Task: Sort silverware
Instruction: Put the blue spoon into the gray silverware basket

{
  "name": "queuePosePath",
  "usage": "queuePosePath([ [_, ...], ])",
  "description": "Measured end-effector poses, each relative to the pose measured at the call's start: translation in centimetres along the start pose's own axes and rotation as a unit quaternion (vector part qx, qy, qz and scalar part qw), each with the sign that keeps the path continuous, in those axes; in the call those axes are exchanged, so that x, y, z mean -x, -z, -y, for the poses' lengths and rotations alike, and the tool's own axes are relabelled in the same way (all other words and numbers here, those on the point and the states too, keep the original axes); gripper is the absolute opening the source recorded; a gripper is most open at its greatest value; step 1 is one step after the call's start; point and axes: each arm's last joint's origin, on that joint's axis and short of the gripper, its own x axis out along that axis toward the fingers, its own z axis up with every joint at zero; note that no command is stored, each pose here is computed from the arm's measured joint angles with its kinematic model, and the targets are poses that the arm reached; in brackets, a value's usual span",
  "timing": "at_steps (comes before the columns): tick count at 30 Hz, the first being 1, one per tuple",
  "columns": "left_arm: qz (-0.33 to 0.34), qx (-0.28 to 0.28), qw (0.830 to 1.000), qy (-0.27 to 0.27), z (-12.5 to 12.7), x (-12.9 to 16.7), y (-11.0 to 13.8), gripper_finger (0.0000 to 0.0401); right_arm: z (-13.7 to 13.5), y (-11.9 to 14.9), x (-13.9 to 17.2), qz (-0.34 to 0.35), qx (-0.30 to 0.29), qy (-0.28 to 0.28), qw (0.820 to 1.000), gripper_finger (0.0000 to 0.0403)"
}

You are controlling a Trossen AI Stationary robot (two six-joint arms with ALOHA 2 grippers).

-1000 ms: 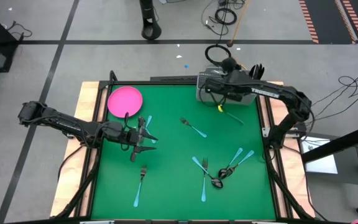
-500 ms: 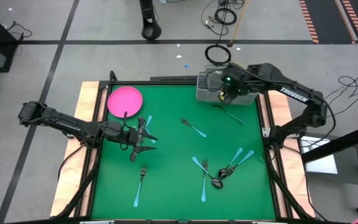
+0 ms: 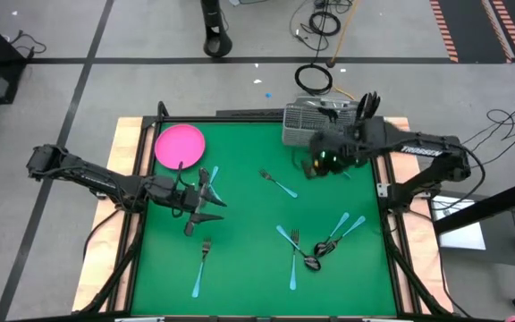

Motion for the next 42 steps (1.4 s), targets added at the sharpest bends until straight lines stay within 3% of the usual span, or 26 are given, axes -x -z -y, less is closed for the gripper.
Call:
queuePosePath([
  [6, 0.007, -0.003, 1.0, 0.014, 0.6, 0.0, -0.2, 0.018, -1.0, 5.4, -2.2, -0.045, 0.039, 0.025, 0.998, 0.0136],
  [12, 0.016, -0.004, 1.0, 0.02, 0.8, 0.0, -0.3, 0.018, -0.1, 10.5, -5.2, -0.086, 0.178, 0.069, 0.978, 0.0136],
  [16, 0.02, -0.004, 1.0, 0.019, 0.8, 0.0, -0.4, 0.018, 0.8, 12.8, -7.6, -0.105, 0.327, 0.074, 0.936, 0.0136],
  [20, 0.034, -0.005, 0.999, 0.019, 0.8, 0.0, -0.7, 0.018, 1.0, 14.4, -9.8, -0.105, 0.454, 0.029, 0.884, 0.0136],
  [25, 0.036, -0.009, 0.999, 0.018, 0.8, 0.0, -0.7, 0.018, 1.1, 16.3, -12.2, -0.125, 0.576, -0.066, 0.805, 0.0136],
  [28, 0.034, -0.009, 0.999, 0.018, 0.8, 0.0, -0.7, 0.018, 1.6, 17.2, -13.0, -0.132, 0.616, -0.082, 0.772, 0.0136],
  [37, 0.024, -0.009, 0.999, 0.019, 0.8, 0.0, -0.5, 0.018, 3.4, 17.7, -14.6, -0.105, 0.668, -0.03, 0.736, 0.0136],
  [42, 0.024, -0.009, 0.999, 0.019, 0.8, 0.0, -0.5, 0.018, 4.2, 17.8, -15.5, -0.11, 0.678, -0.025, 0.727, 0.0136],
])
